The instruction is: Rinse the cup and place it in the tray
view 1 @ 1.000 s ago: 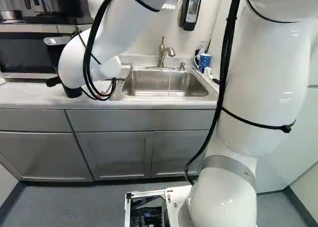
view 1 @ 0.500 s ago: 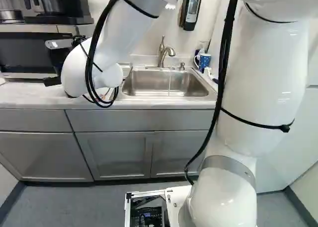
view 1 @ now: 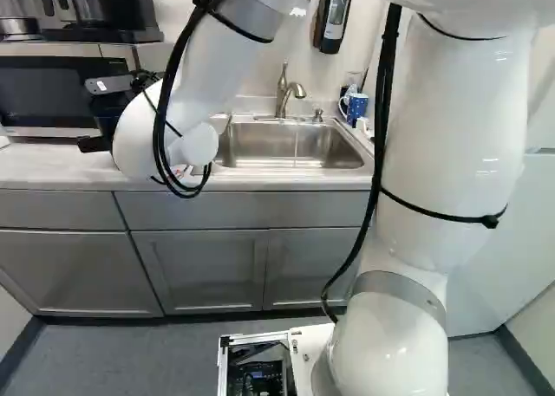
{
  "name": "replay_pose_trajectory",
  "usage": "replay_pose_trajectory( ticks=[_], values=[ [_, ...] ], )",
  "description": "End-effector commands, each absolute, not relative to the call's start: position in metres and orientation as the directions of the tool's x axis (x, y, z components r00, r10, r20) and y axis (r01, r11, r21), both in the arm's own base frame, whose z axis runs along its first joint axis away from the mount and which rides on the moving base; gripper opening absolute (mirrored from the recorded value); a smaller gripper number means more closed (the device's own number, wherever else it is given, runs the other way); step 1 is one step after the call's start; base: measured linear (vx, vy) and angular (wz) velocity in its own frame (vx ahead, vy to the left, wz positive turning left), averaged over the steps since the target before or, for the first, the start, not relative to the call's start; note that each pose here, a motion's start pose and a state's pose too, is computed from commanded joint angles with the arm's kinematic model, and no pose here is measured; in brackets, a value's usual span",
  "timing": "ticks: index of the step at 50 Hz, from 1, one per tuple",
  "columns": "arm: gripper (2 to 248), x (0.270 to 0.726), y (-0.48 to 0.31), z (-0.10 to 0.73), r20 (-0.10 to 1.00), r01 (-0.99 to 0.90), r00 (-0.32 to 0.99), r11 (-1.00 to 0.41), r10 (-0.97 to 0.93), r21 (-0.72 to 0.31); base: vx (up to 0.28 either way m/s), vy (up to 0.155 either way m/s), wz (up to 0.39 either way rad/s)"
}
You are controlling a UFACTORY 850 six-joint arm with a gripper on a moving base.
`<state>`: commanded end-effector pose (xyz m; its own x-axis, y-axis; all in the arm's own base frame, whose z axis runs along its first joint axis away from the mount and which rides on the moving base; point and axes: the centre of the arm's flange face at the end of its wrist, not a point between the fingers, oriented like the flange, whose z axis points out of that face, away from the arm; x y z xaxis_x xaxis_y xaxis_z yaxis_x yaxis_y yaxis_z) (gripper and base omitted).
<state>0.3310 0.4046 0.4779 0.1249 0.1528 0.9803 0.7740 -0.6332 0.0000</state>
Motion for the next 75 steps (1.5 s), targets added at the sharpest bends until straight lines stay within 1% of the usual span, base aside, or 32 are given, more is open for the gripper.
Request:
replay_pose_trajectory(
  ticks=[21, 22, 27, 28, 32, 33, 37, 38, 75],
  values=[
    [247, 0.331, 0.402, 0.478, 0.980, 0.772, 0.126, -0.635, 0.153, 0.000, 0.000, 0.000, 0.000],
    [223, 0.331, 0.402, 0.478, 0.980, 0.772, 0.126, -0.635, 0.153, 0.000, 0.000, 0.000, 0.000],
    [223, 0.331, 0.402, 0.478, 0.980, 0.772, 0.126, -0.635, 0.153, 0.000, 0.000, 0.000, 0.000],
    [184, 0.331, 0.402, 0.478, 0.980, 0.772, 0.126, -0.635, 0.153, 0.000, 0.000, 0.000, 0.000],
    [184, 0.331, 0.402, 0.478, 0.980, 0.772, 0.126, -0.635, 0.153, 0.000, 0.000, 0.000, 0.000],
    [146, 0.331, 0.402, 0.478, 0.980, 0.772, 0.126, -0.635, 0.153, 0.000, 0.000, 0.000, 0.000],
    [146, 0.331, 0.402, 0.478, 0.980, 0.772, 0.126, -0.635, 0.153, 0.000, 0.000, 0.000, 0.000],
    [126, 0.331, 0.402, 0.478, 0.980, 0.772, 0.126, -0.635, 0.153, 0.000, 0.000, 0.000, 0.000],
    [125, 0.326, 0.382, 0.512, 0.991, 0.761, 0.087, -0.649, 0.102, 0.000, 0.000, 0.000, 0.000]
  ],
)
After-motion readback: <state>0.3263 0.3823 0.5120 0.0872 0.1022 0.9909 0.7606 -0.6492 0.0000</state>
